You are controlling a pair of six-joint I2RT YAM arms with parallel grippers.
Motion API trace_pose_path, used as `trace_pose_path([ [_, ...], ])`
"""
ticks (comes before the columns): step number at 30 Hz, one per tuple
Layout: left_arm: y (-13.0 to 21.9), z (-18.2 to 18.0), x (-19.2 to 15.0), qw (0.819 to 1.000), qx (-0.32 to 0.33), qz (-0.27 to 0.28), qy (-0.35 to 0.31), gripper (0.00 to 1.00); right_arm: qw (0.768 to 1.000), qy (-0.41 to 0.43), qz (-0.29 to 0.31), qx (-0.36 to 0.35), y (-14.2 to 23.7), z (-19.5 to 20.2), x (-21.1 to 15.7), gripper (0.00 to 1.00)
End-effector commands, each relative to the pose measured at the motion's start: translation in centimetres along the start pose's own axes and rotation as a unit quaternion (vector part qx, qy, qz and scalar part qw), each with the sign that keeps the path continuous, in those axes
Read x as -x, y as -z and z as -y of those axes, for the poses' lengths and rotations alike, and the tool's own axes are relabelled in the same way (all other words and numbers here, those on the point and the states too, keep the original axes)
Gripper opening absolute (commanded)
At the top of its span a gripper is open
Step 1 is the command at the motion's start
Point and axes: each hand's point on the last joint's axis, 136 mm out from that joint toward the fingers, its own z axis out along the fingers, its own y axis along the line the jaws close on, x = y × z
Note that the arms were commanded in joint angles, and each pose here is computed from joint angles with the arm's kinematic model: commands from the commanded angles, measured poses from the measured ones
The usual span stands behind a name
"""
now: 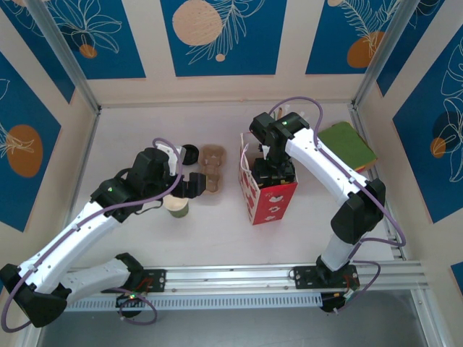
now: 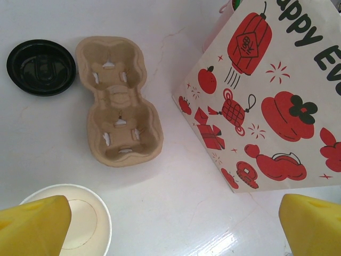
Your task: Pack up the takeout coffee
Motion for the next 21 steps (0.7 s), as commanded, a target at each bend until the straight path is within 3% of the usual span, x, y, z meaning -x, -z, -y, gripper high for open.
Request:
trace_pose_path([
  [1,0.15,0.05,0.31,1.000,-0.007,0.007,-0.001,1.00,1.000,0.009,0.005,0.016,0.64,-0.47,-0.05,0.65],
  [21,0.11,0.45,0.17,1.000,-0.018,0.003,-0.002,1.00,1.000,0.002,-0.004,0.009,0.05,0.10,-0.82,0.65],
])
